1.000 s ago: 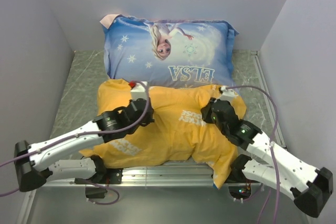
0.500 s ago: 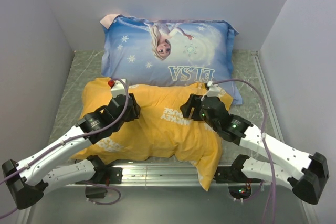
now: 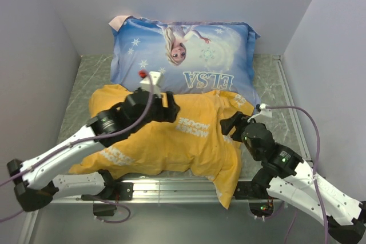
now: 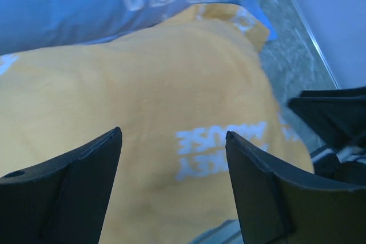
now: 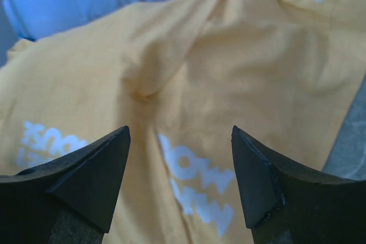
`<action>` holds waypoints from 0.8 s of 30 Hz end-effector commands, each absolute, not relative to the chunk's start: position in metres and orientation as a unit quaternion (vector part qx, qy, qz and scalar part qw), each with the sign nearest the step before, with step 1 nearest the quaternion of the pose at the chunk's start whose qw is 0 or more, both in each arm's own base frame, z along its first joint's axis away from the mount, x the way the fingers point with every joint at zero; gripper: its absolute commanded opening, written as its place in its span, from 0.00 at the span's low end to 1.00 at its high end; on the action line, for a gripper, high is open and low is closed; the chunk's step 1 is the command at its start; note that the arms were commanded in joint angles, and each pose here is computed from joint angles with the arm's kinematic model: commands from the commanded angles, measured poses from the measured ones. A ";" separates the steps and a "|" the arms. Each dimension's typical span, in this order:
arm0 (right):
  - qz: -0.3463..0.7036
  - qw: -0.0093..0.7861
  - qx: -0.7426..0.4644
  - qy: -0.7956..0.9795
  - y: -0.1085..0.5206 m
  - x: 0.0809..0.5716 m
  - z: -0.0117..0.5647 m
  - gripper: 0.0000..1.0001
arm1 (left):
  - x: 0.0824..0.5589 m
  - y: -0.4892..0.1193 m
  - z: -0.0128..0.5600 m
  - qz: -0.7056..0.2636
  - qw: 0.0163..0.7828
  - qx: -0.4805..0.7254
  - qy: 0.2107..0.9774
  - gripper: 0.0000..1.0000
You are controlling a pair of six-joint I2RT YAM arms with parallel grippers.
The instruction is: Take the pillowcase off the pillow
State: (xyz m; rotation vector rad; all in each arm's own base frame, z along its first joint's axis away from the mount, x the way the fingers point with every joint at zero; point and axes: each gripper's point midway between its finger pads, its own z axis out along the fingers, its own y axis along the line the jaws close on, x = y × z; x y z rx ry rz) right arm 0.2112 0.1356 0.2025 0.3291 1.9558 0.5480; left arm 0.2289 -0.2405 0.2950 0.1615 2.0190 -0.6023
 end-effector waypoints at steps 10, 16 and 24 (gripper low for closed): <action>0.219 0.472 0.166 0.838 0.131 0.203 0.149 0.61 | 0.235 -0.392 0.287 -0.223 0.489 0.195 0.820 0.80; 0.237 0.468 0.158 0.837 0.136 0.200 0.147 0.62 | 0.234 -0.419 0.248 -0.209 0.458 0.215 0.836 0.76; 0.254 0.472 0.158 0.829 0.135 0.195 0.153 0.73 | 0.229 -0.417 0.228 -0.204 0.441 0.213 0.848 0.06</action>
